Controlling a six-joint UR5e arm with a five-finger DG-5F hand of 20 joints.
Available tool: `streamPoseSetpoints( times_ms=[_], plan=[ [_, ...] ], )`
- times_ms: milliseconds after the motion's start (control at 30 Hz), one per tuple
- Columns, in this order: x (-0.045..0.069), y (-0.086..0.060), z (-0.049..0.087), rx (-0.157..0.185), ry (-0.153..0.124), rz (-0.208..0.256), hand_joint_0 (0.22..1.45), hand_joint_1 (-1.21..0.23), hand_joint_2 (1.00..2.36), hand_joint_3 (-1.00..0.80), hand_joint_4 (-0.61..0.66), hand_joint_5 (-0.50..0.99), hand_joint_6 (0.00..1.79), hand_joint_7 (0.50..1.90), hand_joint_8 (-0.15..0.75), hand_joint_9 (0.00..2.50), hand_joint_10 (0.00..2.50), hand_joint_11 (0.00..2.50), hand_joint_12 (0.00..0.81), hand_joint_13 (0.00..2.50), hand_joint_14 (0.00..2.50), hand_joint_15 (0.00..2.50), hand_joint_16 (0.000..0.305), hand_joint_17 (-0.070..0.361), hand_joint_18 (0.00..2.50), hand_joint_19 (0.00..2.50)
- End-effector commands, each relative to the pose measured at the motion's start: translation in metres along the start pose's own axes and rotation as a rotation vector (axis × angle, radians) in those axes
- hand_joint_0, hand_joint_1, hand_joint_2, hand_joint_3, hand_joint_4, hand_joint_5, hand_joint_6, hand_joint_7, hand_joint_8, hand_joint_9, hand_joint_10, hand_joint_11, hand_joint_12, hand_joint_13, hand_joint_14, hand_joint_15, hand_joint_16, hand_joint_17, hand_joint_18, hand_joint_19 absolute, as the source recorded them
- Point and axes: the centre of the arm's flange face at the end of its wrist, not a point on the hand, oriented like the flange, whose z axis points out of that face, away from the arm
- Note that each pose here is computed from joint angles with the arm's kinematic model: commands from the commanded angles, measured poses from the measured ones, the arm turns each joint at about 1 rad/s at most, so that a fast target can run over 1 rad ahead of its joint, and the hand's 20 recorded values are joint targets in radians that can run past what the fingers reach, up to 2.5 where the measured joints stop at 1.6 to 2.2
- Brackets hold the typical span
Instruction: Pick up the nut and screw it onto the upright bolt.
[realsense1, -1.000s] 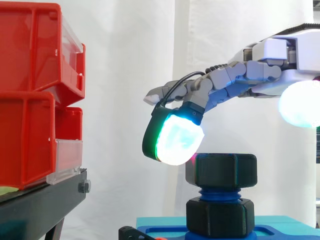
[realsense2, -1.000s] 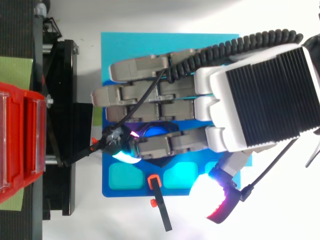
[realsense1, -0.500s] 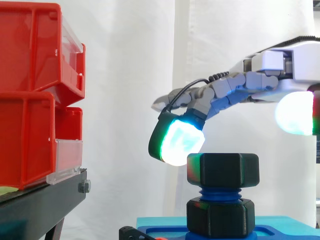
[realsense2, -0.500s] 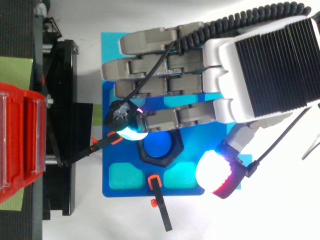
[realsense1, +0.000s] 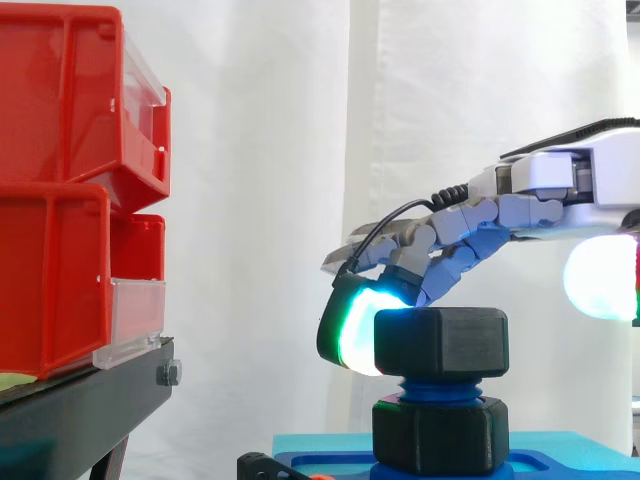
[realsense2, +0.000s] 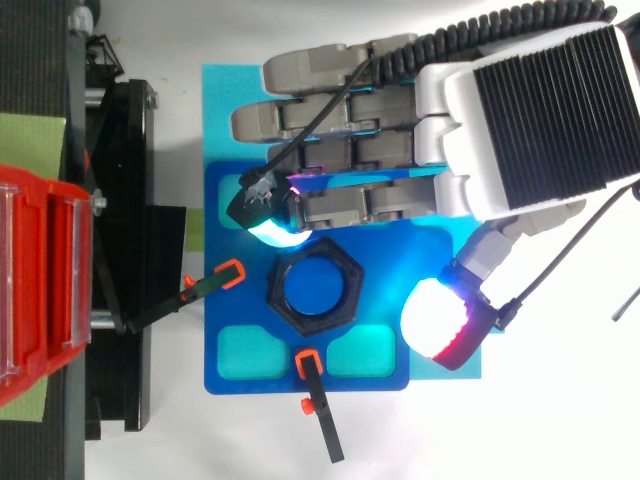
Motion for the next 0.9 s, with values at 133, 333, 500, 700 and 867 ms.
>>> streamPoseSetpoints(
  times_ms=[133,333,500,700,867],
  plan=[
    [-0.002,-0.002,-0.001,-0.002,-0.003,-0.002,0.48,-0.15,1.00,-0.50,0.25,-0.03,0.50,0.98,0.250,0.65,0.00,0.00,0.283,0.25,0.00,0.00,0.034,0.077,0.00,0.00],
    [-0.008,-0.005,-0.001,-0.006,-0.014,-0.007,0.49,-0.18,1.00,-0.50,0.15,0.03,0.50,1.09,0.206,0.92,0.00,0.00,0.249,0.37,0.00,0.00,0.028,0.064,0.03,0.00],
    [-0.024,-0.010,0.000,-0.020,-0.041,-0.020,0.49,-0.19,1.00,-0.50,0.12,0.04,0.50,1.11,0.171,1.00,0.00,0.00,0.232,0.43,0.00,0.00,0.026,0.059,0.08,0.00],
    [-0.039,-0.015,0.000,-0.028,-0.055,-0.029,0.49,-0.19,1.00,-0.50,0.22,-0.02,0.50,0.94,0.208,1.02,0.00,0.00,0.238,0.44,0.00,0.00,0.026,0.058,0.09,0.00],
    [-0.058,-0.016,0.003,-0.037,-0.068,-0.036,0.48,-0.19,1.00,-0.50,0.20,-0.10,0.50,0.81,0.228,0.89,0.00,0.00,0.266,0.40,0.00,0.00,0.030,0.067,0.05,0.00]
  ],
)
